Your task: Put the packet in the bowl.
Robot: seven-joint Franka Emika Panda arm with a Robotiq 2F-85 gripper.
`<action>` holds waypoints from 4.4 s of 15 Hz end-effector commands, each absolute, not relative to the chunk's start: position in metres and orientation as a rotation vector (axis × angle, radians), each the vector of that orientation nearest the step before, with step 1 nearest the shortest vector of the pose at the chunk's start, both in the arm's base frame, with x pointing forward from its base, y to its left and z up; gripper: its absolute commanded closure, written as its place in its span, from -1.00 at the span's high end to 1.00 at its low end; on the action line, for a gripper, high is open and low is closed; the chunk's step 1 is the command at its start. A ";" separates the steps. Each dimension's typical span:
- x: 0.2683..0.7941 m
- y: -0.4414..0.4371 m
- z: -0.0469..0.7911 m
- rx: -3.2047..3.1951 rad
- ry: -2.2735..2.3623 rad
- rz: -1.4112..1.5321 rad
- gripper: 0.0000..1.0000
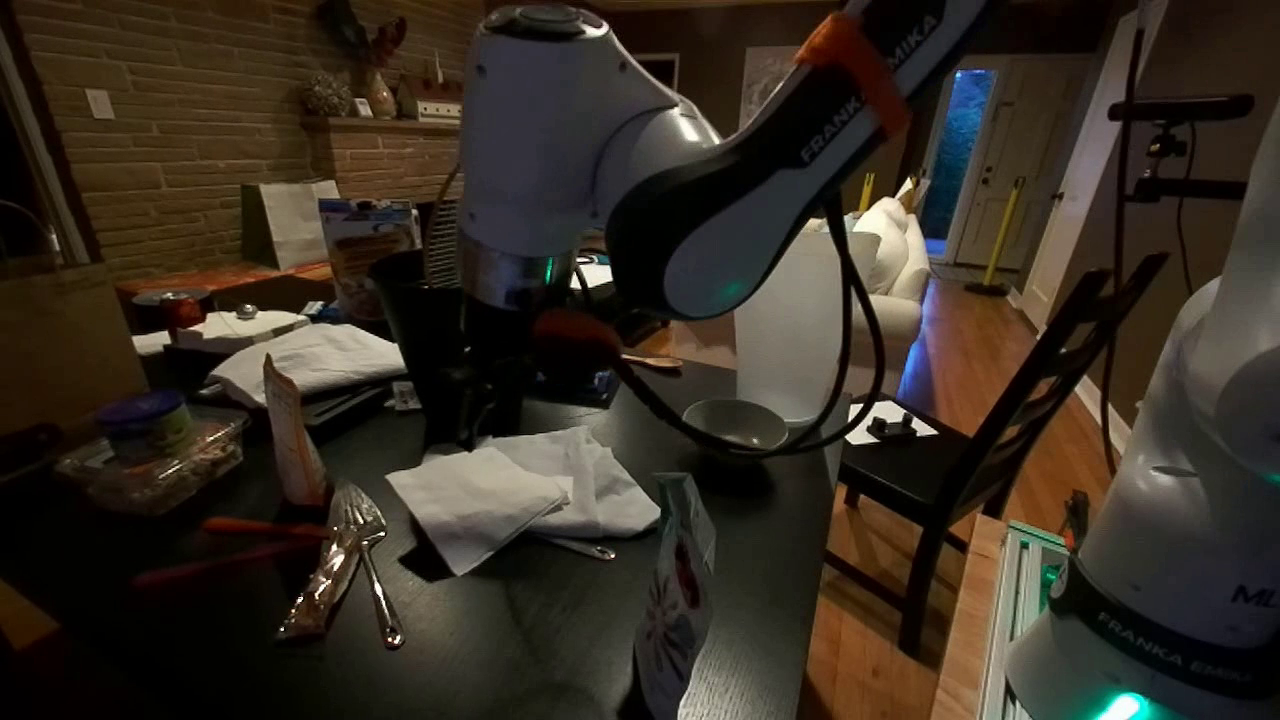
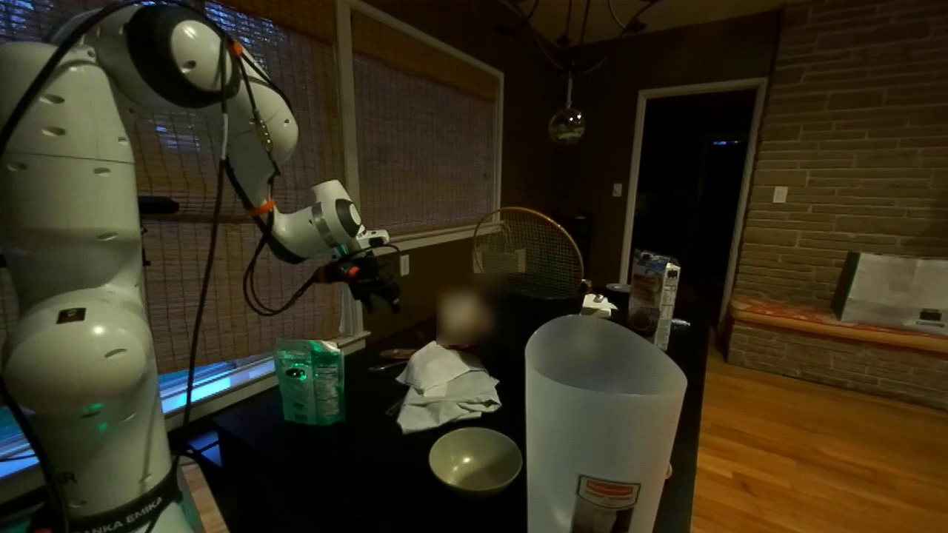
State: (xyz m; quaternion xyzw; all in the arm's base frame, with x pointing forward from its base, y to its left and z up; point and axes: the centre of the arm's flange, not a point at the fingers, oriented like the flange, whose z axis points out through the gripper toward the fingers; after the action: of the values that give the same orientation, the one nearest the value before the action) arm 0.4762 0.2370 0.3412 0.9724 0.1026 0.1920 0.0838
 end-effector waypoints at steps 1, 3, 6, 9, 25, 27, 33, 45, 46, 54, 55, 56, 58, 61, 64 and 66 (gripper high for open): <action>0.479 0.237 0.339 2.903 0.316 0.569 1.00; 0.481 0.238 0.340 2.902 0.325 0.571 1.00; 0.508 0.259 0.329 2.860 0.564 0.564 1.00; 0.547 0.292 0.294 2.814 0.764 0.457 1.00; 0.579 0.410 0.197 2.571 1.201 0.237 1.00; 0.584 0.424 0.190 2.541 1.187 0.204 1.00; 0.593 0.443 0.170 2.500 1.118 0.214 0.60; 0.614 0.462 0.150 2.510 1.122 0.256 -0.91; 0.614 0.464 0.153 2.506 1.117 0.264 -0.62; 0.611 0.474 0.147 2.491 1.112 0.282 -0.04; 0.612 0.474 0.144 2.491 1.111 0.278 -0.24; 0.613 0.474 0.143 2.491 1.109 0.276 -0.25; 0.612 0.476 0.144 2.494 1.103 0.273 -0.52; 0.612 0.475 0.145 2.491 1.092 0.276 -0.95; 0.613 0.469 0.146 2.495 1.064 0.280 -1.00; 0.611 0.466 0.150 2.504 1.048 0.295 -1.00</action>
State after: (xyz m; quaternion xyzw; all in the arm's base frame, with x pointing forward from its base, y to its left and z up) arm 0.6069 0.4638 0.1474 0.8924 0.3906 0.1023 0.2013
